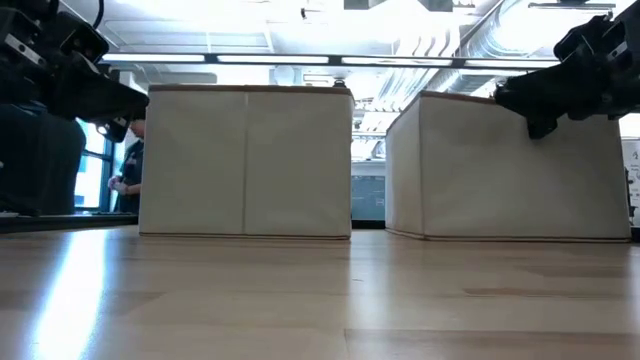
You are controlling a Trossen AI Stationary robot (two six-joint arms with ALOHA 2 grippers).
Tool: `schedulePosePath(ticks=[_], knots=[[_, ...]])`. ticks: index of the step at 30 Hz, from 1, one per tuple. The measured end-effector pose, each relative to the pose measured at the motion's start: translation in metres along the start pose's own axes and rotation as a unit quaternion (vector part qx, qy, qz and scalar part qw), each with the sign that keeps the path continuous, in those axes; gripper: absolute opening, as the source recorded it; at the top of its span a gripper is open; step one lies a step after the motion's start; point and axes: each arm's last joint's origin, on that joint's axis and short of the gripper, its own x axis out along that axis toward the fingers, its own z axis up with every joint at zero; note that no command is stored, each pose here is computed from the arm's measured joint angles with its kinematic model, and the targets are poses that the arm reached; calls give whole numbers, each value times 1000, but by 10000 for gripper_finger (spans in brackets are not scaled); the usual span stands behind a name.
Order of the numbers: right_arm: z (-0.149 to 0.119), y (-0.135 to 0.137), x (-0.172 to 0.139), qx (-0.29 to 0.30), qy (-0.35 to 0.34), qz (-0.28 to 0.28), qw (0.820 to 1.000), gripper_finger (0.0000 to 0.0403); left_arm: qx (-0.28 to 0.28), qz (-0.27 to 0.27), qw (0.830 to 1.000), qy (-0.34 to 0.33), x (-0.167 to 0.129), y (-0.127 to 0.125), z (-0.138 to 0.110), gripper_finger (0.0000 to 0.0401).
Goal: Sort clothes
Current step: Adjust the right brown bin
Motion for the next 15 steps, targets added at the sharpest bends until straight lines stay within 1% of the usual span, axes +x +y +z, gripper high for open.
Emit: schedulePosePath(ticks=[3, 6, 11, 13, 15], knots=[[0, 0, 0, -9, 0, -1, 1000, 144, 10, 0, 1000, 0, 0, 0, 0, 0], [0, 0, 0, -12, 1, -2, 1000, 144, 64, -1, 998, -3, 0, 0, 1, 0], [0, 0, 0, -27, 1, -2, 1000, 144, 128, -7, 990, -66, -1, -2, 13, 0], [0, 0, 0, -26, 1, -2, 1000, 144, 136, -7, 987, -82, -1, -3, 16, 0], [0, 0, 0, -20, 0, -2, 1000, 144, 131, -7, 988, -80, -1, -3, 15, 0]])
